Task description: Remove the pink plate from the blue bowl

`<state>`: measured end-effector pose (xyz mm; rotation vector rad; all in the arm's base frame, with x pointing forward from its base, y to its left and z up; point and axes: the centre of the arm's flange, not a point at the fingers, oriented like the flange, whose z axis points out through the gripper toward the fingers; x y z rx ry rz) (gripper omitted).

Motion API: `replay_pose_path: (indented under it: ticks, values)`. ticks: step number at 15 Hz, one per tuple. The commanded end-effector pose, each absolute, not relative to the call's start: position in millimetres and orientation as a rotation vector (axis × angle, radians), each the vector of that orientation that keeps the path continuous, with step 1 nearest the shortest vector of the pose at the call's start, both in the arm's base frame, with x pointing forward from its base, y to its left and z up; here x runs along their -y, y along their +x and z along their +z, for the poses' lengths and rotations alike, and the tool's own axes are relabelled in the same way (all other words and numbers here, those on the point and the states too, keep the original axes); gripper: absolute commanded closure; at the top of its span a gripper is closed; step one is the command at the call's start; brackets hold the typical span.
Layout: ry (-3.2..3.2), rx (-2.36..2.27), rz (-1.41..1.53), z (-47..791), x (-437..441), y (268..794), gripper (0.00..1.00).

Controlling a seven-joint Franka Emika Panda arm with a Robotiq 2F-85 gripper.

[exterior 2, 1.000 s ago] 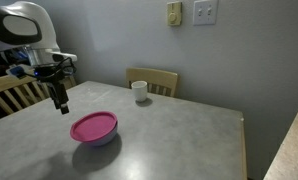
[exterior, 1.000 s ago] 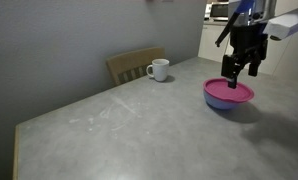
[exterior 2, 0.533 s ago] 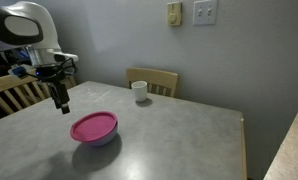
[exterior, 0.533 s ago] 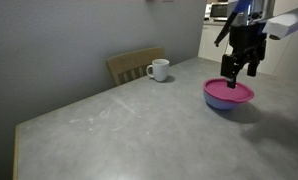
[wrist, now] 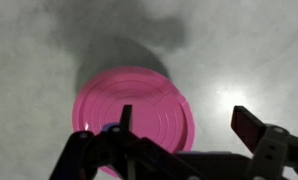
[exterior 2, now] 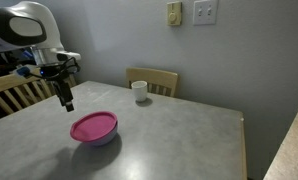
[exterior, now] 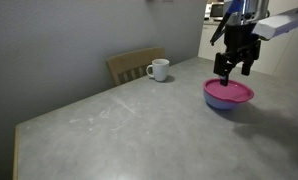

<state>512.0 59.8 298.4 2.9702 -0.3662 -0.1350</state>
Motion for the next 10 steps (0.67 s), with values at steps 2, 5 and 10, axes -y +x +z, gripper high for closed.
replay_pose_path:
  ticks: [2, 5, 10]
  values:
    - [2.977, 0.357, -0.144, 272.9, -58.2, 538.7, 0.00]
    - [2.974, 0.360, -0.167, 259.6, -56.6, 546.4, 0.00]
    - [2.959, 0.352, -0.209, 244.8, -55.9, 565.3, 0.02]
